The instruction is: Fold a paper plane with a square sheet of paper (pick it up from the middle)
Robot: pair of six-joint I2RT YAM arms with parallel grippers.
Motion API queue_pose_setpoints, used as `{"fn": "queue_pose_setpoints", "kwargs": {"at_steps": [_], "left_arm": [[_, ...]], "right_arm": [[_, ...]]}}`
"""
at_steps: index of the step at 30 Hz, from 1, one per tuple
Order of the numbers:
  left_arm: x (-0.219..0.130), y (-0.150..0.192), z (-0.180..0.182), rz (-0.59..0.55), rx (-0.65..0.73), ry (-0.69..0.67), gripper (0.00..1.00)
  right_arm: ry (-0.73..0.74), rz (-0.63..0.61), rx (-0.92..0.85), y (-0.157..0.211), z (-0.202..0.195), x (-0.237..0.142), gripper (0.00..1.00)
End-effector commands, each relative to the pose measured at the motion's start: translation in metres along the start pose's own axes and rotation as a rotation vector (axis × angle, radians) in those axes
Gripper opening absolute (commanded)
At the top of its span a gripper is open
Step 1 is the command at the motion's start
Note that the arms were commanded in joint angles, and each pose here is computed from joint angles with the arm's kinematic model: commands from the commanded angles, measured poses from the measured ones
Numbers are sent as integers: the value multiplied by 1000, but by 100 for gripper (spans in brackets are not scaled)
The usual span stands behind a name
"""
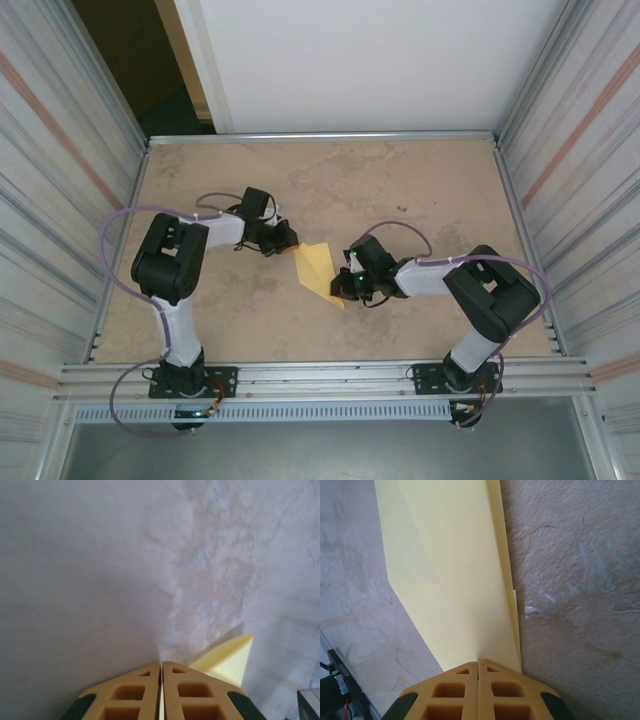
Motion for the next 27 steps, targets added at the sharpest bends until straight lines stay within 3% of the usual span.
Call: {"fn": "queue_pose_setpoints", "kwargs": {"at_steps": [1, 5, 8, 15, 22, 27], "left_arm": [[-23, -19, 8, -55, 31, -89, 11], [-60, -34, -26, -155, 81, -28, 12], [-66, -23, -49, -170, 95, 46, 13], [-21, 28, -76, -58, 86, 172, 11], [9, 40, -83, 20, 109, 165, 10], [22, 56, -63, 53, 75, 93, 8]], "right_arm": [[286, 50, 79, 18, -65, 8, 5], [254, 56, 19, 4, -47, 10, 5], [232, 67, -16, -5, -37, 10, 5], [176, 100, -76, -16, -25, 12, 5], [140, 96, -85, -19, -20, 10, 6], [64, 85, -76, -22, -4, 5, 6]]}}
Point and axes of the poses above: each hand's point on the last joint's axis, 136 mm out from that joint toward the fingers, its own x axis out along the fingers, its own z axis along the line the jaws close on, y = z × x, the point moved 4 cm from there along -x, back along the fingers, and after that the axes turned 11 degrees about x, right-handed, at the moved point
